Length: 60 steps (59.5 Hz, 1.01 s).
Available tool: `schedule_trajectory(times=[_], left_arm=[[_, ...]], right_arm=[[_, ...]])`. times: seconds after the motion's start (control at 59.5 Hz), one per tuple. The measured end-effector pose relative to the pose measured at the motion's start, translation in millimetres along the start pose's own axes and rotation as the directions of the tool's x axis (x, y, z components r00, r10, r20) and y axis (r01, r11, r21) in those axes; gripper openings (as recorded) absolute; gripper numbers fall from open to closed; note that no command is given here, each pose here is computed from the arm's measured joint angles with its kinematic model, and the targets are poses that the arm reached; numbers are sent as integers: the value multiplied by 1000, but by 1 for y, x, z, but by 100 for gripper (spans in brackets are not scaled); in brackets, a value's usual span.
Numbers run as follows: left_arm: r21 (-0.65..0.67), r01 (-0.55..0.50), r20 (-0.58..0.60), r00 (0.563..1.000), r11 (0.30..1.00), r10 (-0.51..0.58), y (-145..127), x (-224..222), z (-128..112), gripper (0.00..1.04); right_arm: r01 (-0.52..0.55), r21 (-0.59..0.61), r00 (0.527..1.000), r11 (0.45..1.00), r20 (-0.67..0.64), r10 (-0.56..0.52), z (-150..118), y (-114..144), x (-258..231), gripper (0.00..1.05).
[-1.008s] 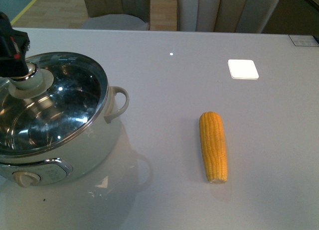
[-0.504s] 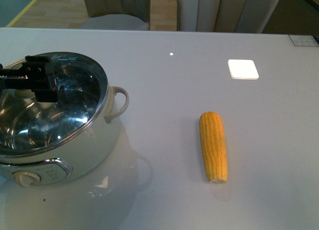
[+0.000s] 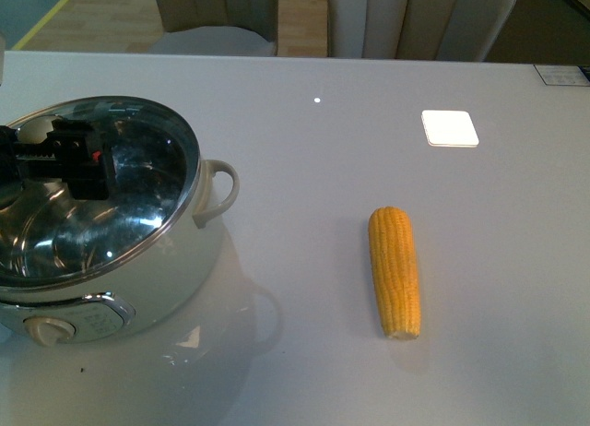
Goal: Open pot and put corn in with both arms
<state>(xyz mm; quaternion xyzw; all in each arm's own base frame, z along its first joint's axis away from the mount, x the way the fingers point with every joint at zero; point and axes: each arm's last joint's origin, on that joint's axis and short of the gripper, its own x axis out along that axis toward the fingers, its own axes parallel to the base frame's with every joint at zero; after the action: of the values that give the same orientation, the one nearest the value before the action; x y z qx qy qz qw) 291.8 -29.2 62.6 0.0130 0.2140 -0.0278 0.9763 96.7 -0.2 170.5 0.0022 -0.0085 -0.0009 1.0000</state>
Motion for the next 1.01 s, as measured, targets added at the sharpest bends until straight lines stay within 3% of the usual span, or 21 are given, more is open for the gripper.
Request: schedule_trajectory(times=[0.185,0.722,1.008], left_arm=[[-17,-8,11,1000,1000,8,0,1,1,46],[-21,-26,14,1000,999,26,1,-3,8,45],[-34,-42,46,998,999,44,5,-13,31,45]], right_arm=[[0,0,1000,1000,0,0,0,0,0,96],[0,0,1000,1000,0,0,0,0,0,96],[0,0,1000,1000,0,0,0,0,0,96]])
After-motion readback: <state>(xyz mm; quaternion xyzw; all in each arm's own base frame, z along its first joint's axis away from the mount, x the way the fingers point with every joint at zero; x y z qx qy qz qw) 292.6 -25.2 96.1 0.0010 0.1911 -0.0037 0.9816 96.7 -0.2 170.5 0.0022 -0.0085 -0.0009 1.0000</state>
